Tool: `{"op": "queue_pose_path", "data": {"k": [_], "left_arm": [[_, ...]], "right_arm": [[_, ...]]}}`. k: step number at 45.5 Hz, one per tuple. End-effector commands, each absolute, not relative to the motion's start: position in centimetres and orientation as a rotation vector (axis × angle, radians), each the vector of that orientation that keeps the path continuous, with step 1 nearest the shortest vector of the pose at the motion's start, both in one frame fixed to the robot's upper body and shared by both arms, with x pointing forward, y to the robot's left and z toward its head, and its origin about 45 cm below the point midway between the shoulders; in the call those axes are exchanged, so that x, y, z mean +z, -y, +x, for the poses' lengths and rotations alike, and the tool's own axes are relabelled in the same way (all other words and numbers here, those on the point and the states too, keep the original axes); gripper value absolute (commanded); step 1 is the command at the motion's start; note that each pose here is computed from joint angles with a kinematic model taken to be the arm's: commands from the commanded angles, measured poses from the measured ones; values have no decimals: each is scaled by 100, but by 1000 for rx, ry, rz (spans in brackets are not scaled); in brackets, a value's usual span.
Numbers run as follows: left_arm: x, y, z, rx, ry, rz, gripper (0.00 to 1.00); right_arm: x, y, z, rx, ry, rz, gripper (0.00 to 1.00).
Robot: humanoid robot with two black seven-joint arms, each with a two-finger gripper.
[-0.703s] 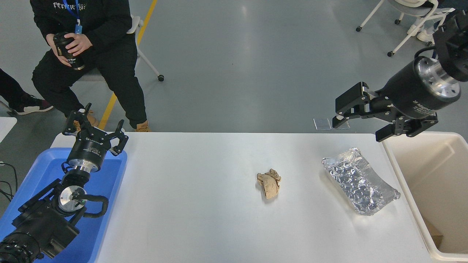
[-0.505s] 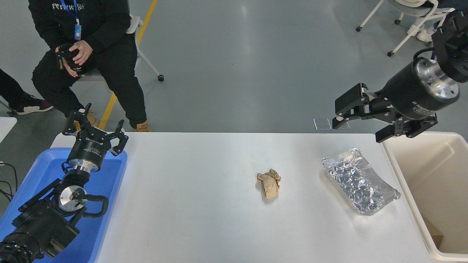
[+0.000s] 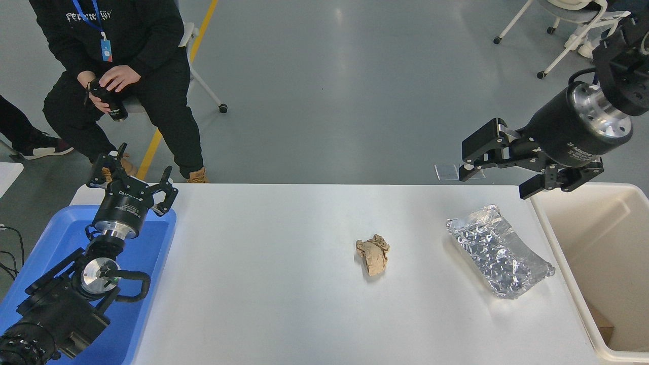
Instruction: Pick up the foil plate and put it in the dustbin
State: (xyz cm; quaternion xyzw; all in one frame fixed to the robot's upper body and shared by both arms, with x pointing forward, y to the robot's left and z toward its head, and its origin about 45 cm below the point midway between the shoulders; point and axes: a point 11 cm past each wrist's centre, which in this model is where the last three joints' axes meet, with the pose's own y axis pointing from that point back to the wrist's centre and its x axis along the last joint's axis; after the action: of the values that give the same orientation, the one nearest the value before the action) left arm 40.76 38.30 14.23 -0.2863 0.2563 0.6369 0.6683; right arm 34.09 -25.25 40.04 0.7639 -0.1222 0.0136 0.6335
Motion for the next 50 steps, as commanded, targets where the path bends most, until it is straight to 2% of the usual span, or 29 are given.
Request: {"op": "queue_pose_path", "data": {"k": [1, 37, 50], "left_arm": [[1423, -3830, 4076, 1436, -578, -646, 99], [1427, -3826, 4077, 1434, -578, -648, 99], [1423, -3831, 4076, 1437, -579, -647, 99]], "right_arm": [[3950, 2521, 3412, 23, 268, 1736, 100], [3911, 2592, 3430, -23, 314, 1776, 100], [3780, 2712, 3398, -68, 310, 1772, 100]]}}
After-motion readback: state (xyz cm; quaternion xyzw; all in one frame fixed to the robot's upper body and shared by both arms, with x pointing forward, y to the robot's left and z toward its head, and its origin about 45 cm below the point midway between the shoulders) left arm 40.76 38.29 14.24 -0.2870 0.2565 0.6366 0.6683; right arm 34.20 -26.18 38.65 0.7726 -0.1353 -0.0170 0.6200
